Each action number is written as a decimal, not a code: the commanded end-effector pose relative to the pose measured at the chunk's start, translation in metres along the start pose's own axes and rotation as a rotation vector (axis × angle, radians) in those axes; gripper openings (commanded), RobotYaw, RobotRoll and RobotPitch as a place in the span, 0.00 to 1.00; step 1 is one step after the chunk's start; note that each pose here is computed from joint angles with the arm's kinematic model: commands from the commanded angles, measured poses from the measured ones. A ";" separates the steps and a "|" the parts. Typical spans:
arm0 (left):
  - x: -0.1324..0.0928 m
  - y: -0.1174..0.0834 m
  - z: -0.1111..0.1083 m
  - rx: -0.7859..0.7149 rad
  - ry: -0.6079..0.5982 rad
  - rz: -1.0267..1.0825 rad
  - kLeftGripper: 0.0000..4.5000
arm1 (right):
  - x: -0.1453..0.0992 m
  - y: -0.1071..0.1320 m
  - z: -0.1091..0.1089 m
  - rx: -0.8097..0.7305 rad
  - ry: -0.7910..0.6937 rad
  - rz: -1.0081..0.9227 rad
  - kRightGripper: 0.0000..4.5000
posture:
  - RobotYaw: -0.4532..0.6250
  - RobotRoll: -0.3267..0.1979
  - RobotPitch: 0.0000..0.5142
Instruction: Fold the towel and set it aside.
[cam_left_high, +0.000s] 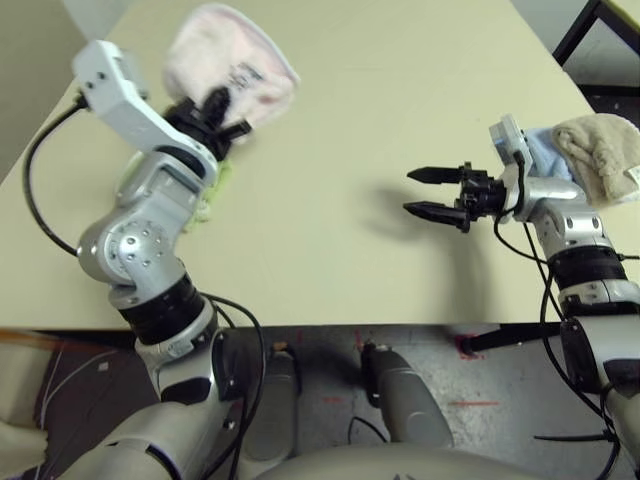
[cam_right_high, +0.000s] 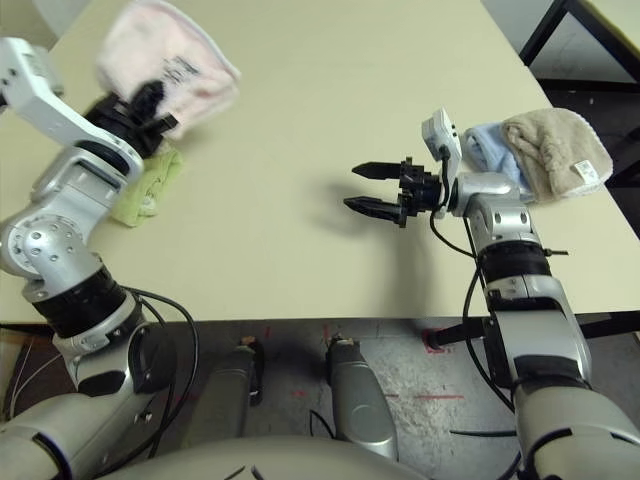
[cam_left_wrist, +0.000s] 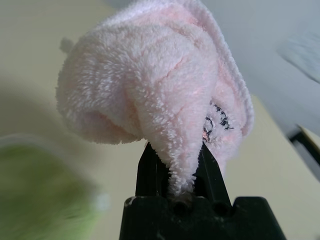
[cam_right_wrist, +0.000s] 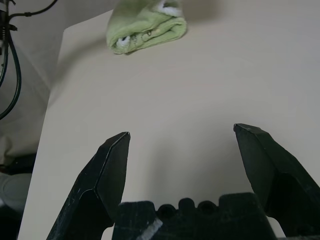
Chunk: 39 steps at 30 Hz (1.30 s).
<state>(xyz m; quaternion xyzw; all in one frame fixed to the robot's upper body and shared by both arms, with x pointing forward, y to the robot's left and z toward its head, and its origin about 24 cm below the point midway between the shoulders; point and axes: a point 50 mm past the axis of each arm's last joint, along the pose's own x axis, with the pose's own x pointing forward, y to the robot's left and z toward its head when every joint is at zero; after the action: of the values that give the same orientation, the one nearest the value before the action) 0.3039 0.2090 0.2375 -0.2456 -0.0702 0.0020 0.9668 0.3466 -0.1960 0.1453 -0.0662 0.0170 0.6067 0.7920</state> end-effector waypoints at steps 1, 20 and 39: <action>-0.002 0.017 -0.003 -0.029 0.009 0.103 0.01 | 0.001 -0.002 -0.001 -0.011 0.022 0.014 1.00 | 0.60 0.62 0.30; -0.028 0.059 -0.041 -0.067 0.163 0.396 0.56 | 0.022 -0.008 0.005 -0.071 -0.016 0.013 1.00 | 0.64 0.62 0.30; -0.077 0.051 0.001 0.281 0.489 -0.044 0.99 | 0.035 -0.015 0.005 -0.059 -0.049 -0.037 1.00 | 0.71 0.62 0.30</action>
<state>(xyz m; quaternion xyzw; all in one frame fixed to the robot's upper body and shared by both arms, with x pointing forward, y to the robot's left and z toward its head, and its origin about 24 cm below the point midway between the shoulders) 0.2361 0.2558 0.2057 -0.1225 0.1366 -0.0053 0.9830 0.3682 -0.1605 0.1475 -0.0770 -0.0193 0.6096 0.7887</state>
